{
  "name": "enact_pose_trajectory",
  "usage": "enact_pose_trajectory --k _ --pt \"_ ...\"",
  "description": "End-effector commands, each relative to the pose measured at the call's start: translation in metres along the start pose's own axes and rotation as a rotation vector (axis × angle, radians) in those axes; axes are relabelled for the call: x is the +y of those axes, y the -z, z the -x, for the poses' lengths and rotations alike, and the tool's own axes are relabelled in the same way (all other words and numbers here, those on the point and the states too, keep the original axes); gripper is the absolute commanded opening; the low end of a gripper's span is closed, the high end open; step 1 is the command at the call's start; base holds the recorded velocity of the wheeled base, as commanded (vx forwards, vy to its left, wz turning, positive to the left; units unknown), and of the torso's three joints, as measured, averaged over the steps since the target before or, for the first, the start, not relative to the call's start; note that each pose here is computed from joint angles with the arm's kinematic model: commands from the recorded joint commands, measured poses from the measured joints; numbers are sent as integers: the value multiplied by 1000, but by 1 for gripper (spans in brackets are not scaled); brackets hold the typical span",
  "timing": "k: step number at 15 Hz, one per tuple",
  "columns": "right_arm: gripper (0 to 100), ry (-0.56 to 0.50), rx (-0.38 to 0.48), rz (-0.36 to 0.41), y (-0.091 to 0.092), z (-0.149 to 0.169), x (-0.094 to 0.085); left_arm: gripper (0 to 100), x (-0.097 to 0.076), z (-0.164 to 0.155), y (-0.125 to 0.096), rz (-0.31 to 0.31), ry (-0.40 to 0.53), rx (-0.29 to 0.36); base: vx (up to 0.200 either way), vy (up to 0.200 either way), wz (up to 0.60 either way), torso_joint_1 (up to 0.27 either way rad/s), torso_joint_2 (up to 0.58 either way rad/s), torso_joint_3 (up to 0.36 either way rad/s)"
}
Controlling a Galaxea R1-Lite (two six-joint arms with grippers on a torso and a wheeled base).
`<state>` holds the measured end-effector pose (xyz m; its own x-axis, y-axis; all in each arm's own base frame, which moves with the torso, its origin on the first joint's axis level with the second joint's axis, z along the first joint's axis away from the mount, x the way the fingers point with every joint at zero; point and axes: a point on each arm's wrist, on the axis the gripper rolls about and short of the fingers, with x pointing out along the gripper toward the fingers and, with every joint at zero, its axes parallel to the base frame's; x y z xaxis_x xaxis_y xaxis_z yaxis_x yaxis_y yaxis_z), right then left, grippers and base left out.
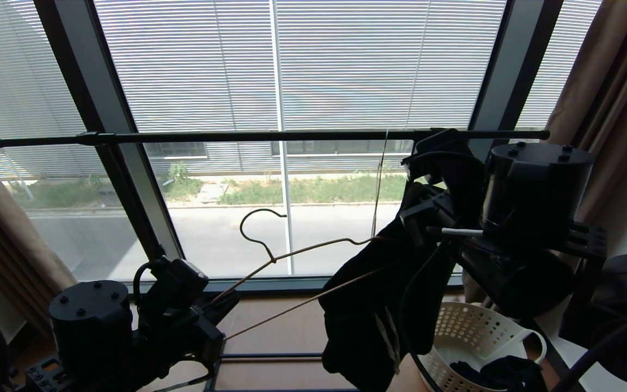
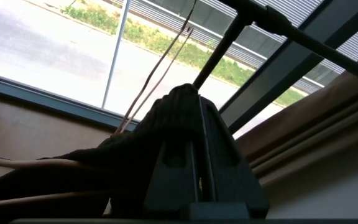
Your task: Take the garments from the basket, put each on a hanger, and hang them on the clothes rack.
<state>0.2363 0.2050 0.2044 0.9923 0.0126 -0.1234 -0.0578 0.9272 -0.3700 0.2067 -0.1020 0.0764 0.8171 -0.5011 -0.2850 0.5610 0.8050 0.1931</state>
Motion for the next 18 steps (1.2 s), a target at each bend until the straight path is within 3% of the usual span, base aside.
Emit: enact_pose_trajectory --k 1,4,13,16,18 --pt "0 2 -8 -6 -3 1 -2 0 2 -1 3 3 -9 12 0 0 0 0 0 0" --pt "0 -24 -39 -25 -13 8 8 0 2 -4 7 -6 -7 32 0 0 0 0 0 0" --pt "0 -49 -57 -40 -27 5 68 0 -9 -4 3 -23 28 -2 0 0 0 0 0 0" --pt "0 -63 -58 -46 -26 7 75 0 -9 -5 5 -23 3 11 0 0 0 0 0 0" --pt "0 -61 -57 -54 -26 9 76 0 -3 -8 2 -14 -29 -20 0 0 0 0 0 0"
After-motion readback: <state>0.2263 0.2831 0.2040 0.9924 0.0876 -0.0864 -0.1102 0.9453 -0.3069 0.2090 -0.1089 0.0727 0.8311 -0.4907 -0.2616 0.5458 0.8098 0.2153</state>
